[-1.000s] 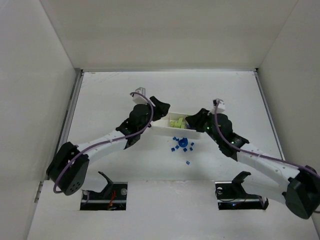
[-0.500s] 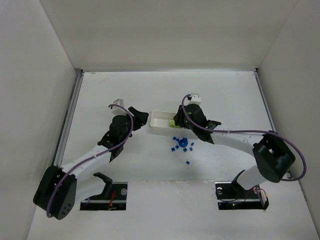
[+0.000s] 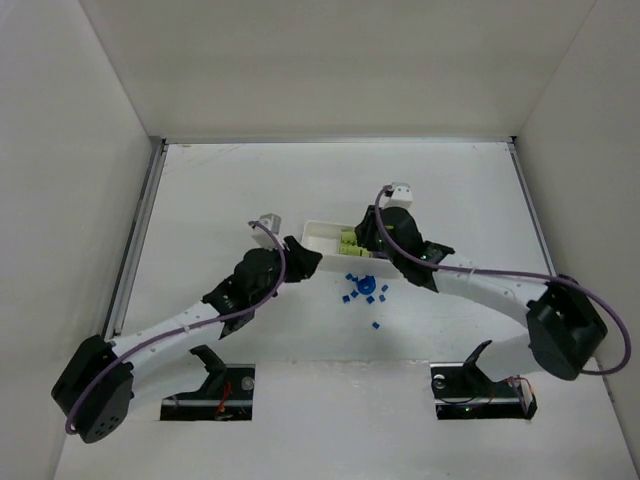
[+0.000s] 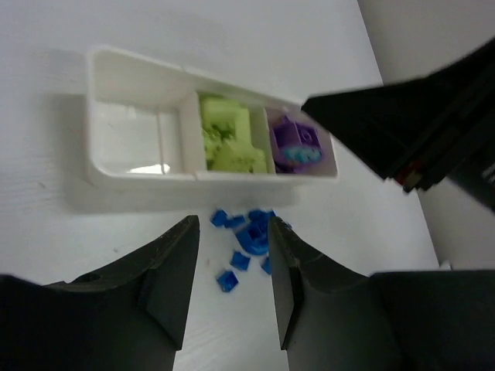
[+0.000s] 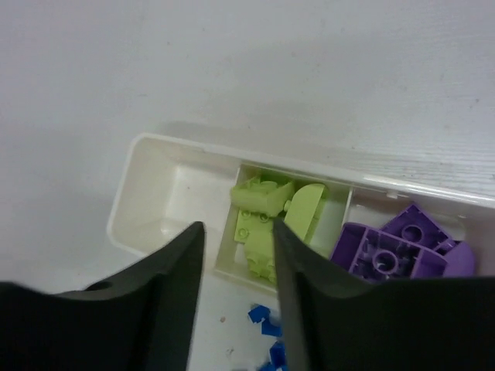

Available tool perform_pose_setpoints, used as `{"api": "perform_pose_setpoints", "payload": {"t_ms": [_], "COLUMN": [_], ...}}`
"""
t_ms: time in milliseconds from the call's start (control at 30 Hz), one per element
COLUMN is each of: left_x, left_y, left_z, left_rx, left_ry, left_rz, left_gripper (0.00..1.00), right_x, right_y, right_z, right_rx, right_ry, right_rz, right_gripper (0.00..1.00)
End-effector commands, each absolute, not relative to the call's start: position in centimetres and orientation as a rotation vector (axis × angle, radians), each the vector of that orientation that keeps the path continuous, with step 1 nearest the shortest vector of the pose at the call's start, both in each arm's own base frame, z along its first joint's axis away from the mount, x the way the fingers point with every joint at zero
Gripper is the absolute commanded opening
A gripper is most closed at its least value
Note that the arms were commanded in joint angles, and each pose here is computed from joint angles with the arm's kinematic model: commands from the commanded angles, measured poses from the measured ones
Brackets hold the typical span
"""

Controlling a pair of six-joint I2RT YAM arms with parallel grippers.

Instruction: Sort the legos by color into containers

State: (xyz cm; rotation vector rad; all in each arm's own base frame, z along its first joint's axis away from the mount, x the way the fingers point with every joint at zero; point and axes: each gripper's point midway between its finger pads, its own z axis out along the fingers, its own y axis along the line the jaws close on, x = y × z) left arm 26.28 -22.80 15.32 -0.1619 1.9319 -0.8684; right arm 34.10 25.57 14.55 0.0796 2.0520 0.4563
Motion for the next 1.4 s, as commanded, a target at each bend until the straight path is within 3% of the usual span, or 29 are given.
{"api": "perform_pose_setpoints", "payload": {"t_ms": [0, 100, 200, 367, 600, 900, 1367], "left_x": [22.7, 20.5, 19.6, 18.6, 18.1, 18.3, 18.8], "left_y": [-25.6, -27.7, -28.7, -29.9, -30.8, -30.9, -31.2], "left_z": [14.3, 12.5, 10.7, 9.0, 7.9, 6.6, 5.9], "left_rx": [0.033, 0.144, 0.204, 0.253, 0.277, 0.293, 0.297], "left_ry": [1.970, 2.008, 2.043, 2.079, 2.096, 2.121, 2.134], "left_rz": [-0.884, -0.840, -0.764, -0.728, -0.705, -0.671, -0.642], "left_gripper": [0.37, 0.38, 0.39, 0.40, 0.41, 0.42, 0.43], "right_x": [32.3, 29.3, 25.8, 23.5, 24.1, 25.1, 26.3], "right_y": [24.1, 23.0, 22.9, 23.5, 24.5, 24.3, 24.6], "right_z": [17.7, 16.5, 13.8, 10.2, 8.4, 6.0, 4.7], "right_rx": [0.117, 0.114, 0.082, 0.051, 0.018, 0.020, 0.013], "right_ry": [1.959, 1.996, 2.076, 2.153, 2.179, 2.242, 2.253], "right_rz": [0.500, 0.541, 0.586, 0.606, 0.580, 0.503, 0.518], "right_gripper": [0.34, 0.23, 0.25, 0.50, 0.65, 0.59, 0.60]}}
